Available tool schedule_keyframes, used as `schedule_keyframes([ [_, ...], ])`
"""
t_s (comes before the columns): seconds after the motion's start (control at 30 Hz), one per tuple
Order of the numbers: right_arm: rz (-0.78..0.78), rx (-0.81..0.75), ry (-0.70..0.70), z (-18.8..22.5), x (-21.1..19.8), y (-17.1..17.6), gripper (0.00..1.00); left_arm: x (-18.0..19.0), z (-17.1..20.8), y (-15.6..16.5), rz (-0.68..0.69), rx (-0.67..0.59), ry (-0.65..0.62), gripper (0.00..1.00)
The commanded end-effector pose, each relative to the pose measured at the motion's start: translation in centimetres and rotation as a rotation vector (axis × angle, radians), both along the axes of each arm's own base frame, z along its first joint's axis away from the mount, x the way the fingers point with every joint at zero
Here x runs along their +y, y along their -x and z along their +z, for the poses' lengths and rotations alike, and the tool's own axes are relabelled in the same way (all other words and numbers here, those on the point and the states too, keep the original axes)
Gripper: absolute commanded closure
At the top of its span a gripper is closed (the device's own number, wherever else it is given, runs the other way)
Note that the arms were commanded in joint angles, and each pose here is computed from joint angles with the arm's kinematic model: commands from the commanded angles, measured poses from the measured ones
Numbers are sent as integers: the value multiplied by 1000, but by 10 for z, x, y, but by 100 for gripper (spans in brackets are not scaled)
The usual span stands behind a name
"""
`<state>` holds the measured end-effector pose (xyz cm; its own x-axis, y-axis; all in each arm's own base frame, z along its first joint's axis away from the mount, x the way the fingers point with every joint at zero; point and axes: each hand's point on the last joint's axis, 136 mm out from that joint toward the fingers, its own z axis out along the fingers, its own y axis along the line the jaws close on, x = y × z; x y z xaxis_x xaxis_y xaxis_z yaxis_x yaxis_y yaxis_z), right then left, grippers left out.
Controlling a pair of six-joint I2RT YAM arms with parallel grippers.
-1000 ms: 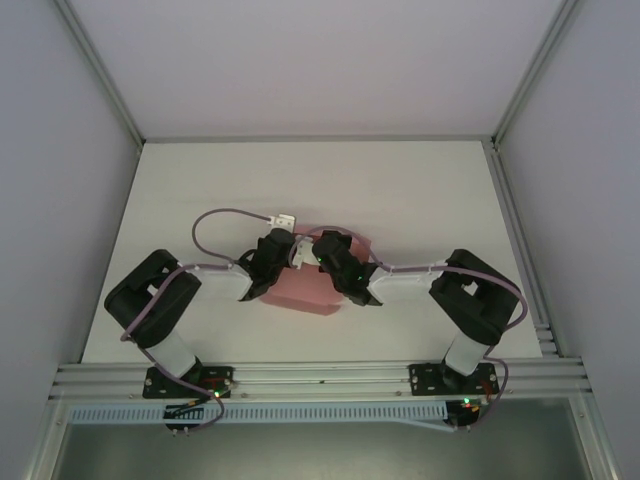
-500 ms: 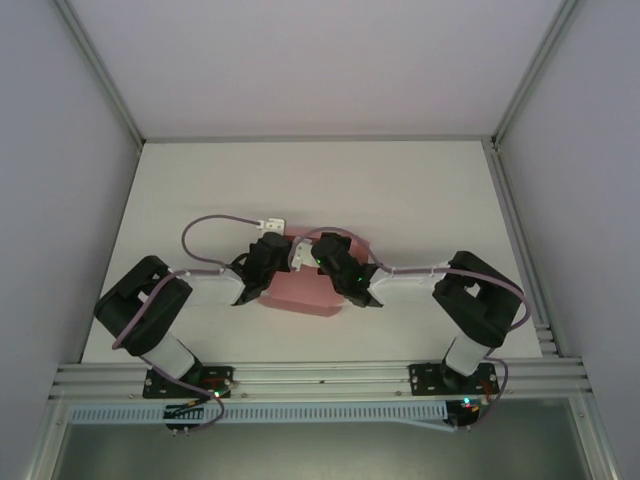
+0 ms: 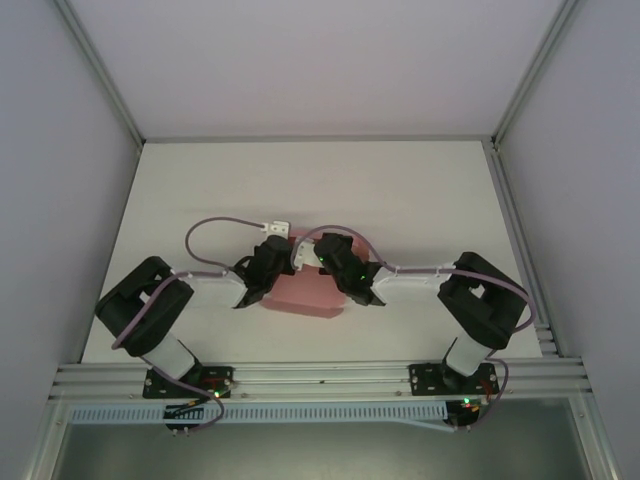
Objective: Assemble paper box
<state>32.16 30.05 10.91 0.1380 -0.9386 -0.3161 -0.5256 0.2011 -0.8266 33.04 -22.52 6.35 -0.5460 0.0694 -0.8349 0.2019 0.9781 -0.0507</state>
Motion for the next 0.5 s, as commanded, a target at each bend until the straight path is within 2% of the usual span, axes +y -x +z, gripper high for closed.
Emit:
schedule_keyframes([
  [0.0, -114, 3, 24, 0, -31, -5, 100, 80, -42, 8, 263, 92, -307, 100],
  [0.13, -123, 0, 16, 3, -34, -3, 100, 105, -31, 5, 424, 52, -370, 100],
  [0.23, -133, -1, 10, 6, -38, -3, 100, 101, -23, 3, 405, 31, -374, 100],
  [0.3, -134, 3, -12, 8, -37, -2, 100, 82, -15, 1, 311, 15, -320, 100],
  [0.37, -132, 14, -68, 15, -31, -2, 68, 57, 1, 0, 199, -22, -218, 100],
  [0.47, -113, 27, -221, 45, -19, -1, 52, 35, 38, -2, 122, -83, -73, 100],
])
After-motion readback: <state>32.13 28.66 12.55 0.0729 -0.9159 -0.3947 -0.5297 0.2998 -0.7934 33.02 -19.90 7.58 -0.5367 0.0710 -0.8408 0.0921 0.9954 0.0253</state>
